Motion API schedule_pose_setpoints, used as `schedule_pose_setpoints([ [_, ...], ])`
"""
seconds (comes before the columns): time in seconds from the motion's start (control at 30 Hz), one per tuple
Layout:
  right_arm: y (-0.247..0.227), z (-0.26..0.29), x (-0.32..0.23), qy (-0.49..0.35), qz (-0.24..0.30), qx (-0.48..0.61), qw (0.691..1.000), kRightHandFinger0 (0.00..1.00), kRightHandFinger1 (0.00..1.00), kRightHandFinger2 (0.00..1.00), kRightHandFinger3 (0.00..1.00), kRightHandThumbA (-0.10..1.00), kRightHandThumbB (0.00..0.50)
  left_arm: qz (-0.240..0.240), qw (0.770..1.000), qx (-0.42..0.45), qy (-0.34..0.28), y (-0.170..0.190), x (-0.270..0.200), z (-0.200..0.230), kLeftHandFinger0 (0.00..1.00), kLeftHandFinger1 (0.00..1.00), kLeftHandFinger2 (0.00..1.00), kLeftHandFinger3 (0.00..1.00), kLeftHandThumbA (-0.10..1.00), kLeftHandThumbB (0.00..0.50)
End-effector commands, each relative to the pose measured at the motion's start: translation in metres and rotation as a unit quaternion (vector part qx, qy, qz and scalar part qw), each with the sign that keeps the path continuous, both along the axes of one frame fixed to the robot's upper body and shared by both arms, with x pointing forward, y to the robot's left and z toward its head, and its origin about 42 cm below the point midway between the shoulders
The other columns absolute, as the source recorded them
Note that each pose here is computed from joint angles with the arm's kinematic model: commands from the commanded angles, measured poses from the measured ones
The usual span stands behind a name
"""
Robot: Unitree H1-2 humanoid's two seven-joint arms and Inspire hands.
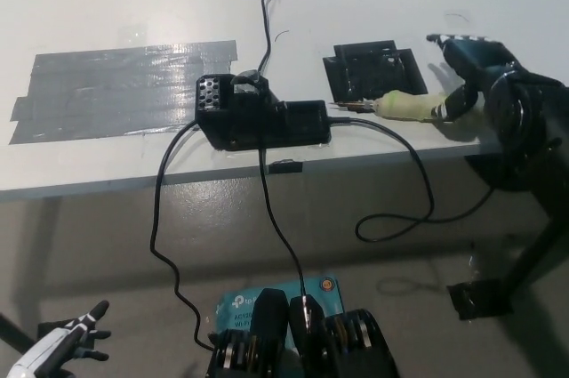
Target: The robot uses its right hand to grab and lift the soldering gun kept on the middle of the table and puts it in its base
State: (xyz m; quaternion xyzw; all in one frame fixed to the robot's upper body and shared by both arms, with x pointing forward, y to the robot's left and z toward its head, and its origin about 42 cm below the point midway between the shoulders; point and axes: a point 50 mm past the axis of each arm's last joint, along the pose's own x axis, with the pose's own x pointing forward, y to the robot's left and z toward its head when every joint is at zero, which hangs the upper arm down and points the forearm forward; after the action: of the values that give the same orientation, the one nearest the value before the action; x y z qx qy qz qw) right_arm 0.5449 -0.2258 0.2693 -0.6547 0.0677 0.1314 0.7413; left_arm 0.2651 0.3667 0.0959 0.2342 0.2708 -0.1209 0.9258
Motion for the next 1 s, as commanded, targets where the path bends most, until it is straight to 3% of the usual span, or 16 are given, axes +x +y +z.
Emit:
schedule_pose_setpoints([
  [0.0,-0.006,0.004,0.001,0.010,0.014,0.016,1.000,1.00,1.00,1.00,1.00,0.80,0.239,-0.003,1.000,-0.006,0.001,0.001,0.001,0.005,1.00,0.77,0.88,1.00,1.00,0.088],
  [0.17,-0.005,-0.012,-0.004,0.017,0.016,0.018,1.000,1.00,1.00,1.00,1.00,0.76,0.234,-0.007,1.000,-0.006,0.003,-0.001,-0.001,0.004,1.00,0.77,0.88,1.00,1.00,0.077],
  [0.2,-0.006,-0.012,-0.005,0.007,0.011,0.012,1.000,1.00,1.00,1.00,1.00,0.71,0.231,-0.005,1.000,-0.009,0.003,-0.001,-0.001,0.003,1.00,0.78,0.88,1.00,1.00,0.104],
  [0.33,-0.009,-0.013,-0.006,-0.024,-0.006,0.003,1.000,1.00,1.00,1.00,1.00,0.64,0.195,-0.008,1.000,-0.009,0.004,-0.001,-0.001,0.004,1.00,0.78,0.88,1.00,1.00,0.092],
  [0.37,-0.009,-0.013,-0.005,-0.033,-0.011,0.002,0.999,1.00,1.00,0.95,1.00,0.62,0.202,-0.008,1.000,-0.010,0.004,-0.001,0.000,0.004,1.00,0.74,0.85,1.00,1.00,0.104],
  [0.53,-0.009,-0.012,-0.004,-0.055,-0.027,0.003,0.998,1.00,1.00,0.90,1.00,0.57,0.176,-0.011,1.000,-0.008,0.003,-0.002,-0.001,0.005,1.00,0.78,0.88,1.00,1.00,0.118],
  [0.57,-0.007,-0.012,-0.003,-0.068,-0.027,-0.001,0.997,1.00,0.96,0.77,1.00,0.54,0.175,-0.015,1.000,-0.006,0.000,-0.004,-0.001,0.006,1.00,0.80,0.89,1.00,1.00,0.088],
  [0.6,-0.007,-0.012,-0.004,-0.072,-0.026,-0.001,0.997,1.00,0.94,0.75,1.00,0.53,0.175,-0.016,1.000,-0.006,0.000,-0.005,-0.002,0.006,1.00,0.80,0.89,1.00,1.00,0.090],
  [0.7,-0.007,-0.011,-0.003,-0.078,-0.030,0.001,0.997,1.00,0.95,0.77,1.00,0.53,0.167,-0.016,1.000,-0.008,-0.001,-0.006,0.000,0.006,1.00,0.79,0.90,1.00,1.00,0.091],
  [0.73,-0.006,-0.012,-0.002,-0.082,-0.029,0.001,0.996,1.00,0.89,0.74,1.00,0.51,0.174,-0.014,1.000,-0.010,0.000,-0.005,0.001,0.005,1.00,0.78,0.88,1.00,1.00,0.141],
  [0.8,-0.004,-0.013,-0.002,-0.079,-0.028,0.005,0.996,1.00,0.84,0.72,1.00,0.51,0.176,-0.015,1.000,-0.014,-0.004,-0.006,0.002,0.008,1.00,0.79,0.88,1.00,1.00,0.150],
  [0.83,-0.003,-0.012,0.000,-0.073,-0.022,0.008,0.997,1.00,0.83,0.74,1.00,0.50,0.176,-0.013,1.000,-0.022,-0.006,-0.007,0.003,0.008,1.00,0.79,0.87,1.00,1.00,0.153],
  [0.9,-0.001,-0.018,-0.001,-0.020,-0.010,0.009,1.000,1.00,1.00,1.00,1.00,0.57,0.165,-0.015,1.000,-0.021,0.000,-0.006,0.002,0.006,1.00,0.76,0.84,1.00,1.00,0.183],
  [0.93,0.000,-0.021,-0.001,0.025,-0.003,0.028,0.999,1.00,1.00,1.00,1.00,0.56,0.182,-0.017,1.000,-0.020,0.001,-0.006,0.002,0.006,1.00,0.75,0.83,1.00,1.00,0.168],
  [0.97,0.002,-0.023,-0.001,0.075,-0.003,0.033,0.997,1.00,1.00,1.00,1.00,0.60,0.241,-0.023,1.000,-0.018,0.003,-0.006,0.002,0.007,1.00,0.75,0.84,1.00,1.00,0.172],
])
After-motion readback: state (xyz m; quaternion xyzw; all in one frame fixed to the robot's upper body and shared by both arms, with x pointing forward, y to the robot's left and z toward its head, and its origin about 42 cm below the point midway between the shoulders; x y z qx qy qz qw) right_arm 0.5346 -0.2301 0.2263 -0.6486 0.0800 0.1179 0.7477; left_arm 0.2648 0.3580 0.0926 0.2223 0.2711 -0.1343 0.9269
